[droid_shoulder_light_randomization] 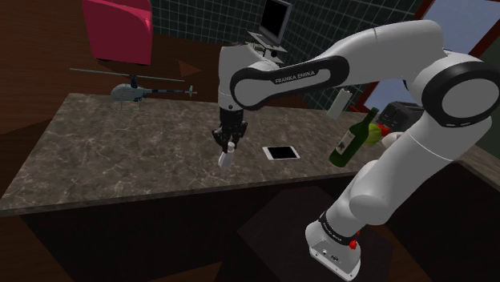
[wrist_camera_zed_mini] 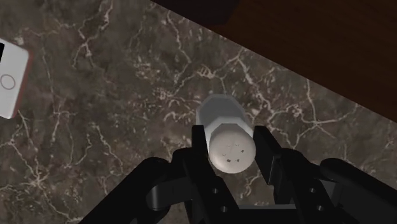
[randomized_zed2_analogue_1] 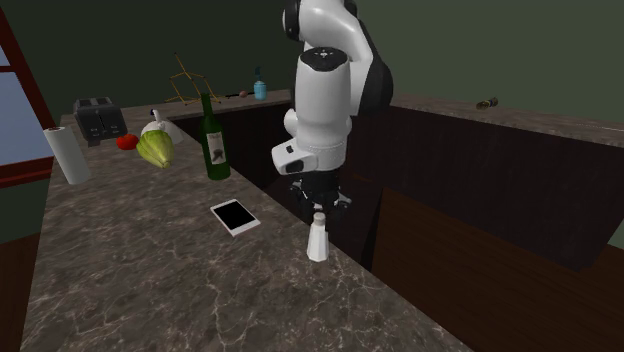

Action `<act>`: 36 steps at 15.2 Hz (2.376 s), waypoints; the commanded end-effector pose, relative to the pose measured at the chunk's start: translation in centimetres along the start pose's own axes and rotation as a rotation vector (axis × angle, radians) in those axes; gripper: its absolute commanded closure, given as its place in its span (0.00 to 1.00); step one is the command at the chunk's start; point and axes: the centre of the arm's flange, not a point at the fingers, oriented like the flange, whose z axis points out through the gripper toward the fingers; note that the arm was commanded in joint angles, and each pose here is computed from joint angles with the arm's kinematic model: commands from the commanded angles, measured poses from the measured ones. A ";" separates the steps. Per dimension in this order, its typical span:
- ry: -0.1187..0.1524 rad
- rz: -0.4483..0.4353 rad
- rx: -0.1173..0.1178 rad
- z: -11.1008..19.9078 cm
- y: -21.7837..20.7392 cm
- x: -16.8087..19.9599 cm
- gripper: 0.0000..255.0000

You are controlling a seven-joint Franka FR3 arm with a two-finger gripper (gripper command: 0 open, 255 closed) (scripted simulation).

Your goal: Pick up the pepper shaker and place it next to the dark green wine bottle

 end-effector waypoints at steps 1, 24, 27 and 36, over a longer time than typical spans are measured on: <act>0.000 0.000 0.000 -1.0 0.1 -0.1 1.00; 0.000 0.000 0.000 -13.0 1.0 -1.9 1.00; 0.000 0.000 0.000 -14.6 1.1 -2.1 1.00; 0.000 0.000 0.000 -19.3 1.5 -2.8 1.00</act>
